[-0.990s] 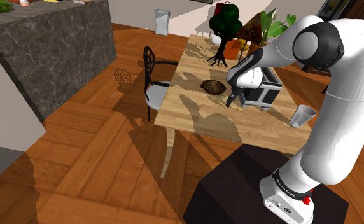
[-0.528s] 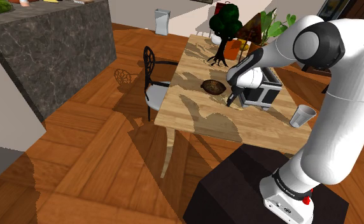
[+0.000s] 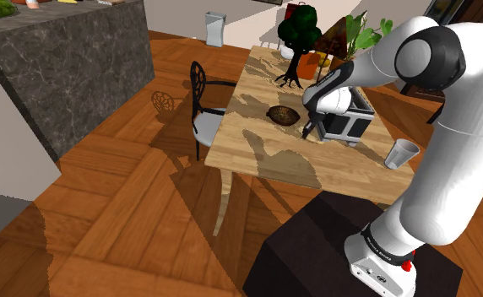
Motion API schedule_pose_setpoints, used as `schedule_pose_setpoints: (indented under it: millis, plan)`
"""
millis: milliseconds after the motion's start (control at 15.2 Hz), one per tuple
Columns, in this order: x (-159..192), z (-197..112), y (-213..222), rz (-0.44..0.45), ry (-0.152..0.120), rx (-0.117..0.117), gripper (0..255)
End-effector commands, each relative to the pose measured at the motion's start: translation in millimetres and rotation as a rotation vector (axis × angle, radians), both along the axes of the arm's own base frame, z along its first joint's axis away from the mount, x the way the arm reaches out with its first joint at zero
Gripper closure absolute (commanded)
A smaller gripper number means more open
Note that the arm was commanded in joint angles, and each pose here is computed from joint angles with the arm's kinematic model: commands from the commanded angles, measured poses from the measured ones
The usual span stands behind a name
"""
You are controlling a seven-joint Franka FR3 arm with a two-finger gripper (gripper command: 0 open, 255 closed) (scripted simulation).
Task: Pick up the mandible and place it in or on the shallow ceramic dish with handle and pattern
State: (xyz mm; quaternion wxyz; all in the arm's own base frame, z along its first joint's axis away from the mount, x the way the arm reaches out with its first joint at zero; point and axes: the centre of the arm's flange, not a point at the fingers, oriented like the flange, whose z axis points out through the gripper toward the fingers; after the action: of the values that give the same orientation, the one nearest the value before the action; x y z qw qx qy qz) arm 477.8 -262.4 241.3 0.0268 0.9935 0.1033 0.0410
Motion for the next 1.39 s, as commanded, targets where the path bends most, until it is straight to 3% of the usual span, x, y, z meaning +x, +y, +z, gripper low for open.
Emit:
schedule_pose_setpoints:
  millis: [0,1122,1320]
  plan:
    - [0,10,0,0.000,0.000,0.000,255]
    - [0,100,0,0.000,0.000,0.000,255]
    - [40,100,0,0.000,0.000,0.000,255]
